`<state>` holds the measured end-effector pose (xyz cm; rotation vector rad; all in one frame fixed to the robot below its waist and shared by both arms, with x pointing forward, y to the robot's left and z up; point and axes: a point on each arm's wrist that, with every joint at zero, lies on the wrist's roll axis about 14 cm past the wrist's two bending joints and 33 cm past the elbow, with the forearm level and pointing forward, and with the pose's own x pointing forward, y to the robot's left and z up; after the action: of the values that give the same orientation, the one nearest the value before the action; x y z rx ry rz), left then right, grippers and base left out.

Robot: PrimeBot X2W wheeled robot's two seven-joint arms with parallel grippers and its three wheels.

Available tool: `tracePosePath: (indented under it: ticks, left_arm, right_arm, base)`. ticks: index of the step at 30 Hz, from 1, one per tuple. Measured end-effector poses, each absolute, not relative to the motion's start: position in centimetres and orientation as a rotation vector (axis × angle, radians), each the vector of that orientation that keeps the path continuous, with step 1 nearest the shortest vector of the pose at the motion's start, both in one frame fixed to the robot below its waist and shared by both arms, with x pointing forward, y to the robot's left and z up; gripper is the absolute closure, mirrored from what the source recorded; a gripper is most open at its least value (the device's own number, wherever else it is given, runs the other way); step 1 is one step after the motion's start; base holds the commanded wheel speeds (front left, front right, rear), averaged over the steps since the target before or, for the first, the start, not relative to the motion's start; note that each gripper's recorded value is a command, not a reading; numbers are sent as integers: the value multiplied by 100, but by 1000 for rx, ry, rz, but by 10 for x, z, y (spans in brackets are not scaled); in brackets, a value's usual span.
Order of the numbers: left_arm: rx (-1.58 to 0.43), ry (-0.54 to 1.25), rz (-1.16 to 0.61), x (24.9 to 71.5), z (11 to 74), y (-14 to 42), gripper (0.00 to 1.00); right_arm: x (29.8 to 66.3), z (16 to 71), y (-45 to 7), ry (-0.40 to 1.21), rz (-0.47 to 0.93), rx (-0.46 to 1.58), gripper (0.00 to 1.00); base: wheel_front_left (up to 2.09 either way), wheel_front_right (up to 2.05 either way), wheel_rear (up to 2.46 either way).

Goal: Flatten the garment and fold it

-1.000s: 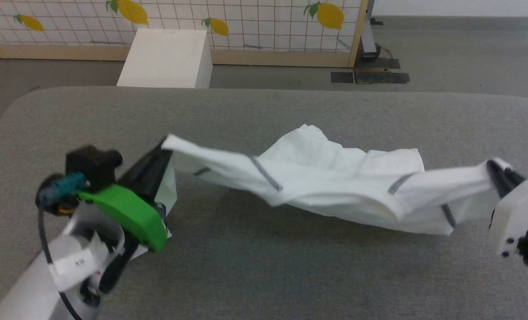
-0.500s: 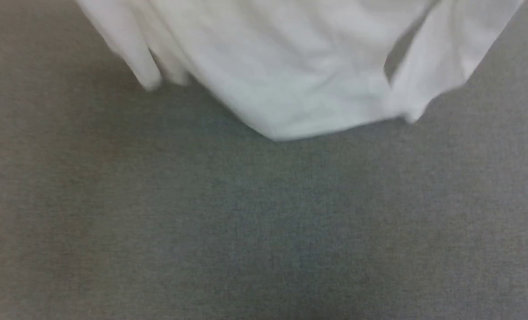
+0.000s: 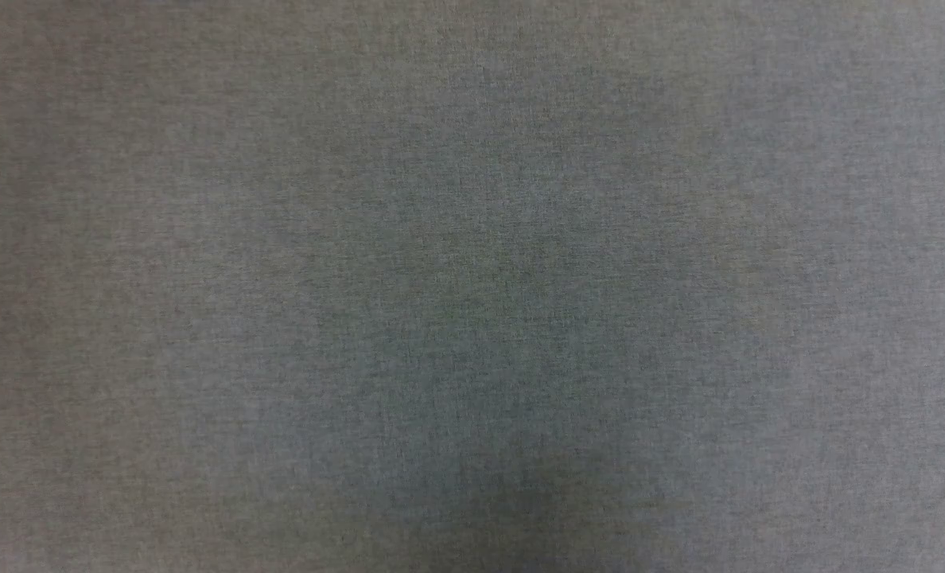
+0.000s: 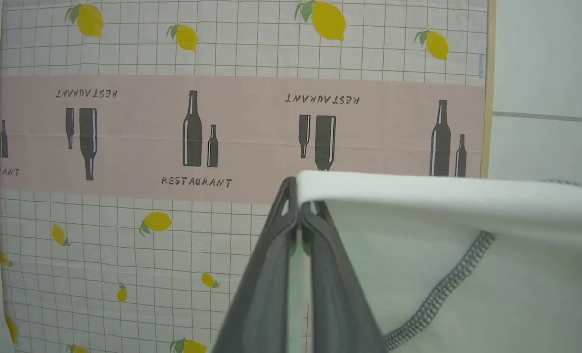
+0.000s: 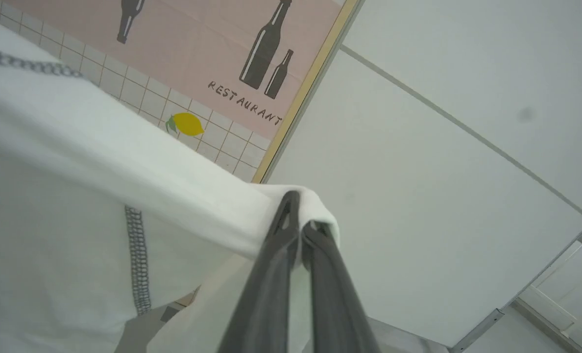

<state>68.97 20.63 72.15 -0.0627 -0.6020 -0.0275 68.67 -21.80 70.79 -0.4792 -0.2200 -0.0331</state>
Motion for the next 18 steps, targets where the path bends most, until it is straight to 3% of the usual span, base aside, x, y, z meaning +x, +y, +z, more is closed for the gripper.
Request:
tracePosePath:
  ticks: [5,6,7,12,18]
  left_arm:
    - [-37,-372,-25,706,630,209,100]
    - [-5,-194,-25,700,568,213,100]
    - [12,-129,-30,695,547,213,100]
    - [43,191,-51,649,455,218,100]
    - [26,475,-110,575,394,211,100]
  right_arm:
    - [695,631,-217,-48,18,-443,100]
    - [685,577,-214,84,60,-406,100]
    - [679,561,-212,122,74,-391,100]
    - [641,494,-204,294,128,-294,100]
    - [578,446,-202,451,165,-210,100]
  base:
    - [0,0,0]
    - [0,0,0]
    - [0,0,0]
    - [0,0,0]
    - [0,0,0]
